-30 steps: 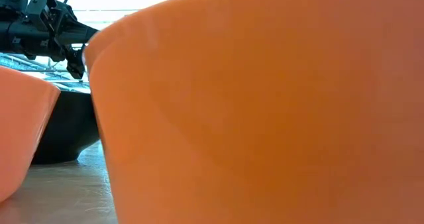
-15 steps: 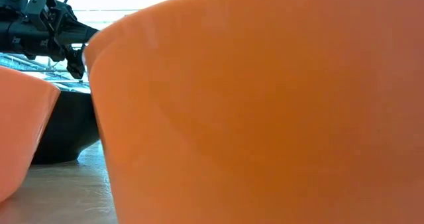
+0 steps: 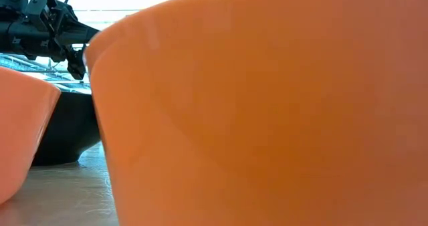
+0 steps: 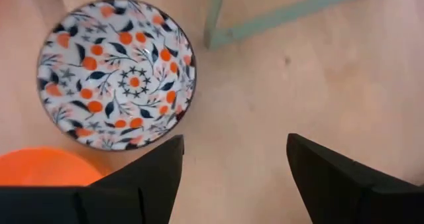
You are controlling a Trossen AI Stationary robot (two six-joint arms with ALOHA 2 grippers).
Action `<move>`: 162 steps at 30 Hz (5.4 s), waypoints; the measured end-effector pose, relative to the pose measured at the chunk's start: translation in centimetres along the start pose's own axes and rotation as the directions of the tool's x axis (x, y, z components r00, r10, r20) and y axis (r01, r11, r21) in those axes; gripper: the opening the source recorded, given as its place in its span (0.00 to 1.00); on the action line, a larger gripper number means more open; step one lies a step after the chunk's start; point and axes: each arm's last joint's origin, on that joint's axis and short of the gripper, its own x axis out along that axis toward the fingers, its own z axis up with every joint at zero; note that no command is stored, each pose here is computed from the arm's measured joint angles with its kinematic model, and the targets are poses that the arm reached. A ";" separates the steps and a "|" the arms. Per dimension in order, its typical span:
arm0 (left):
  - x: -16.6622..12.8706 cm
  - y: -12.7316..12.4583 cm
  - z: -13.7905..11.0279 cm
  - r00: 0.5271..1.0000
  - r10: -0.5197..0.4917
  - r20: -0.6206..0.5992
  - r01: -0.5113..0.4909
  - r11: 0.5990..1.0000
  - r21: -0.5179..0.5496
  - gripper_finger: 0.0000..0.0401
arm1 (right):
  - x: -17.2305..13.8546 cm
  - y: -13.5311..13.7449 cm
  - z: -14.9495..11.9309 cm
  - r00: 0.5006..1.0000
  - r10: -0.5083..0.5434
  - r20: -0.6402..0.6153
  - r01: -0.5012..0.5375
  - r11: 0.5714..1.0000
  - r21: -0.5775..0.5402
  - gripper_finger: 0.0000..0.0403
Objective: Pick & Place Mini bowls
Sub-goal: Put the right white patterned bowl on the shelf
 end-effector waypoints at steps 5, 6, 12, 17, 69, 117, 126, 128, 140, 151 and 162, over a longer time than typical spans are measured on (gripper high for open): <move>0.0 0.0 0.0 1.000 0.000 0.000 0.000 1.000 0.000 0.67 | 3.3 -0.2 -0.1 0.995 0.086 -0.054 -0.082 0.995 0.061 0.63; 0.0 0.0 0.0 1.000 0.000 0.001 0.000 1.000 0.000 0.67 | 3.9 -0.2 -0.2 0.993 0.103 -0.058 -0.098 0.992 0.075 0.63; 0.0 0.0 0.0 1.000 0.000 0.001 0.000 1.000 0.000 0.67 | 6.1 -0.7 -0.2 0.983 0.169 -0.066 -0.158 0.977 0.144 0.62; 0.0 0.0 0.0 1.000 0.000 0.001 0.000 1.000 0.000 0.67 | 6.3 -0.4 0.2 0.978 0.209 -0.030 -0.201 0.965 0.170 0.62; 0.0 0.0 0.0 1.000 0.000 0.002 0.000 1.000 0.000 0.67 | 1.7 -1.6 1.9 0.796 0.574 0.189 -0.571 0.817 -0.080 0.01; 0.0 0.0 0.0 1.000 0.000 0.001 0.000 1.000 0.000 0.67 | -1.6 -13.2 29.3 0.877 0.365 0.313 -0.370 0.928 -0.045 0.00; 0.0 0.0 0.0 1.000 0.000 0.001 0.000 1.000 0.000 0.67 | -0.1 -16.5 28.4 0.926 0.315 0.206 -0.332 0.942 0.050 0.00; 0.0 0.0 0.0 1.000 0.000 0.001 0.000 1.000 0.000 0.67 | 0.1 -17.2 28.3 0.931 0.306 0.199 -0.325 0.943 0.072 0.00; 0.0 0.0 0.0 1.000 0.000 0.001 0.000 1.000 0.000 0.67 | 0.4 -17.7 28.2 0.936 0.290 0.199 -0.312 0.946 0.088 0.01; 0.0 0.0 0.0 1.000 0.000 0.001 0.000 1.000 0.000 0.67 | 2.9 -17.6 27.6 0.943 0.282 0.178 -0.303 0.947 0.103 0.02; 0.0 0.0 0.0 1.000 0.000 0.001 0.000 1.000 0.000 0.67 | 3.0 -17.6 27.5 0.945 0.275 0.175 -0.294 0.951 0.094 0.25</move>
